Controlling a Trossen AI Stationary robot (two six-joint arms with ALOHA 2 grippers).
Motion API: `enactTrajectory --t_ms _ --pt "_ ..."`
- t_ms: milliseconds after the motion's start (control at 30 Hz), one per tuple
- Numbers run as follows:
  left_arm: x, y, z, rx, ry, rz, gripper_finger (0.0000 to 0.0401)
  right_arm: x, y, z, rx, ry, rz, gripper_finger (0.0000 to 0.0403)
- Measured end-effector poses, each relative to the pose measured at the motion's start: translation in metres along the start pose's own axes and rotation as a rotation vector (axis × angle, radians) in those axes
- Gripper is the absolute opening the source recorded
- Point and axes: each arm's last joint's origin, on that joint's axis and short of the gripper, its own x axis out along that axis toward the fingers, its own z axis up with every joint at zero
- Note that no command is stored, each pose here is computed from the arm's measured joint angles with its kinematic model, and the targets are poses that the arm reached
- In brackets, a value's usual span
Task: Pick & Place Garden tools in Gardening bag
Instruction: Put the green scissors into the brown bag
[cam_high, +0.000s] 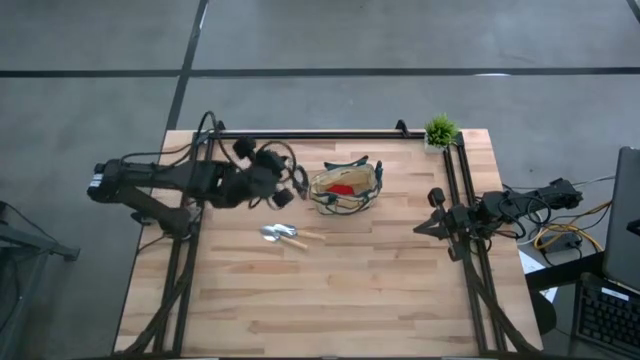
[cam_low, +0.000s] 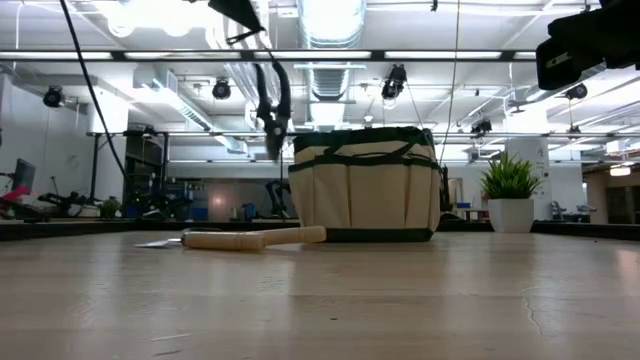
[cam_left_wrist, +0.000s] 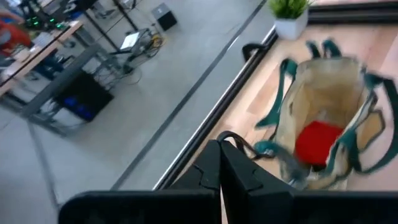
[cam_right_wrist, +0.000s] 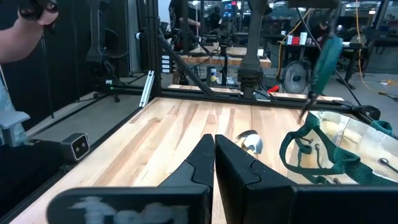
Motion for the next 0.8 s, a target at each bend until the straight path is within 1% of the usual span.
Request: enactTrajectory --t_ms 100,267,333,433,500,633,800 --pt "0.009 -0.001 0.004 0.023 -0.013 -0.006 0.0000 0.000 0.000 0.000 0.001 0.000 -0.001 0.0008" --pt "0.020 0.000 0.006 0.006 -0.011 -0.006 0.0000 0.000 0.000 0.000 0.001 0.000 0.000 0.0008" --pt "0.026 -0.003 0.007 -0.012 -0.005 -0.043 0.0000 0.000 0.000 0.000 0.000 0.000 0.000 0.0008" --pt "0.033 -0.011 0.009 -0.023 -0.013 -0.148 0.0000 0.000 0.000 0.000 0.001 0.000 -0.001 0.0008" --pt "0.037 -0.016 0.010 -0.006 -0.019 -0.164 0.0000 0.000 0.000 0.000 0.000 0.000 0.000 0.0008" --pt "0.039 -0.018 0.012 0.008 -0.039 -0.154 0.0000 0.000 0.000 0.000 -0.001 0.000 0.000 0.0008" --pt "0.032 -0.013 0.019 -0.032 -0.089 -0.180 0.0000 0.000 0.000 0.000 0.000 0.000 0.000 0.0008"
